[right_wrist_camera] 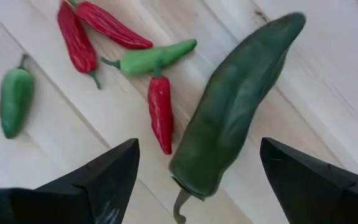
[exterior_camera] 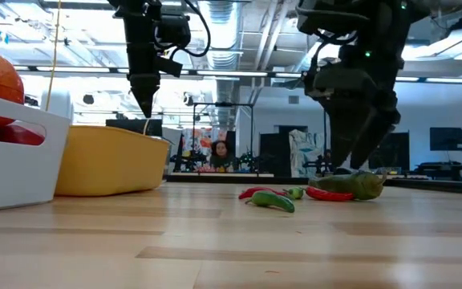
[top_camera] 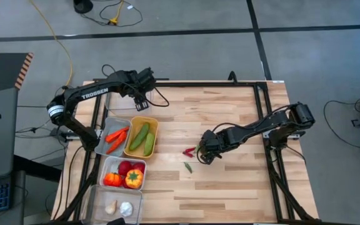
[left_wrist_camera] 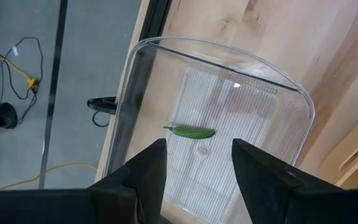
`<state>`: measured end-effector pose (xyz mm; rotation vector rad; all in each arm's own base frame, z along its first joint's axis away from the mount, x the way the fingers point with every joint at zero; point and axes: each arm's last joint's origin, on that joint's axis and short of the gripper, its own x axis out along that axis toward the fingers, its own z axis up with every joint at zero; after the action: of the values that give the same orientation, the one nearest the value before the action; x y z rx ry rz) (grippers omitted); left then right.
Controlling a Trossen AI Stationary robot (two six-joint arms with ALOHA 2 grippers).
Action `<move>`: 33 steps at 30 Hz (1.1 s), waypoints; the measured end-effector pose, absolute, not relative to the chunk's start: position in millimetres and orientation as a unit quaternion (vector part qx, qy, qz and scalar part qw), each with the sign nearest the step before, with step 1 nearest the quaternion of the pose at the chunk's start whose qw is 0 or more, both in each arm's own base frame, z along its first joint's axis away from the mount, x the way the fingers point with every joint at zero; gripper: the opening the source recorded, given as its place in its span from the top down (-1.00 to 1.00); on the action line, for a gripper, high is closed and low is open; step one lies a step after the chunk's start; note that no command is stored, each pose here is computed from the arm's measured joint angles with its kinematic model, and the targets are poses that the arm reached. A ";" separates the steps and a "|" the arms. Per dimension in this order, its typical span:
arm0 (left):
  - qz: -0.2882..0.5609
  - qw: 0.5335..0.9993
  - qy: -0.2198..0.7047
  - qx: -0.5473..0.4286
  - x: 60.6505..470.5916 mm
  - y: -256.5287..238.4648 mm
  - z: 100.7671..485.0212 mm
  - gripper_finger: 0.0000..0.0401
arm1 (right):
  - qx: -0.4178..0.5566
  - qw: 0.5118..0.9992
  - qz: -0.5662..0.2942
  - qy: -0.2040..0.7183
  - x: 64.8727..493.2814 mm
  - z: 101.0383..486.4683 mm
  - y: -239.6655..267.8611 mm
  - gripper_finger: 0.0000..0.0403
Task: Sort produce into baskets
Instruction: Put the middle right pepper into the top transparent bin
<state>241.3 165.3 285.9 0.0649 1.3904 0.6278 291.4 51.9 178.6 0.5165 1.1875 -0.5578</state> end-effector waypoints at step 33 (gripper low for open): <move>0.266 0.732 0.626 0.021 242.6 163.8 285.7 0.15 | 0.247 0.755 -0.258 0.550 298.8 154.6 47.2 -0.30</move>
<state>242.6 163.8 285.7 0.0455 1.3783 0.5857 298.8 47.2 154.6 0.5379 1.1999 -0.5622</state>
